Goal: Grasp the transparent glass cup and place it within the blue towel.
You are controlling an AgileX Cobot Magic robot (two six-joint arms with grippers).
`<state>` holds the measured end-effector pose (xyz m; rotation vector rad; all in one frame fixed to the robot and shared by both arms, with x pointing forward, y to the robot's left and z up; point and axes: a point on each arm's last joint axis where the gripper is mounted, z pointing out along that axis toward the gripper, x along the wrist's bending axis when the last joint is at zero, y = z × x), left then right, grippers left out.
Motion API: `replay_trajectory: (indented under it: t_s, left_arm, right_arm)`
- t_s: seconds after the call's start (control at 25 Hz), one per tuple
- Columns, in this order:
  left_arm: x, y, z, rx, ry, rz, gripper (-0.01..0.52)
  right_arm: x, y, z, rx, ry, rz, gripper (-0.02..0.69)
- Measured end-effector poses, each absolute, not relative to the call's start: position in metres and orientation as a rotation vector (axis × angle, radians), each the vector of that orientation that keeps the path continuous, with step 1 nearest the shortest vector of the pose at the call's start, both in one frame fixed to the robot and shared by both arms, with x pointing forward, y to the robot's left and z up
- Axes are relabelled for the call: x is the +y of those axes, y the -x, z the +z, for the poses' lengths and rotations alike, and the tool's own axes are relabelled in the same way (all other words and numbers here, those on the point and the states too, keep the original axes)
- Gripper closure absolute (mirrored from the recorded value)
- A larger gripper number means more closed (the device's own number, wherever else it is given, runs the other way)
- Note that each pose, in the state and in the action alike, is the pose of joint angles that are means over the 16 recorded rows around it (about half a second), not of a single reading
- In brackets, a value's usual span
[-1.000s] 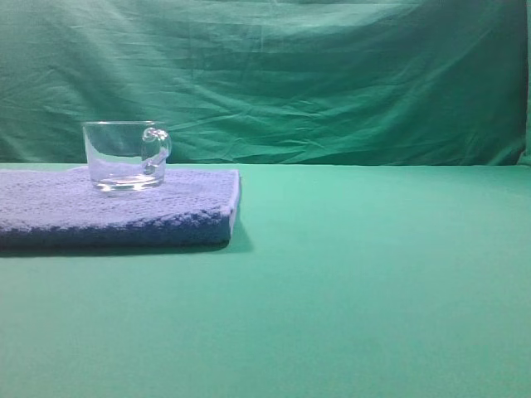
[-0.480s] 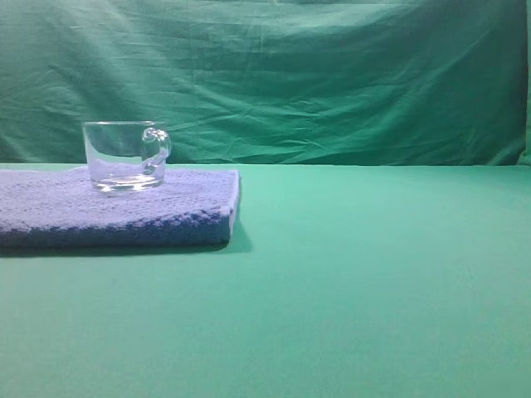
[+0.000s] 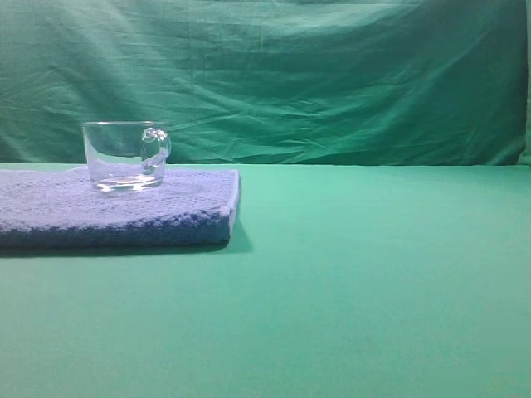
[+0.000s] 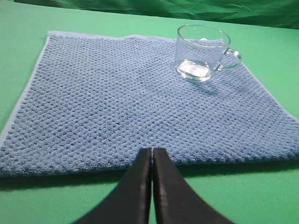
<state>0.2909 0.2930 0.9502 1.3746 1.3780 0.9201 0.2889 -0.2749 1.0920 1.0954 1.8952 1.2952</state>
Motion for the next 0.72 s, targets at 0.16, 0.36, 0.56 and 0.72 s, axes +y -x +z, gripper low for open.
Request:
replay_trajectory:
  t_s: [0.16, 0.36, 0.56, 0.72]
  left_arm:
    - [0.293, -0.291, 0.950, 1.378, -1.375, 0.920, 0.514]
    - [0.293, -0.291, 0.950, 1.378, -1.375, 0.920, 0.514]
    - [0.293, -0.291, 0.950, 1.378, -1.375, 0.920, 0.514]
    - [0.293, -0.291, 0.950, 1.378, -1.375, 0.920, 0.514]
  right_arm:
    - [-0.282, -0.290, 1.071, 1.763, -1.166, 1.255, 0.665]
    - [-0.293, -0.288, 1.044, 1.559, -1.262, 1.183, 0.665]
    - [-0.301, -0.286, 1.013, 1.411, -1.342, 1.097, 0.665]
    - [-0.304, -0.287, 0.987, 1.362, -1.398, 1.037, 0.665]
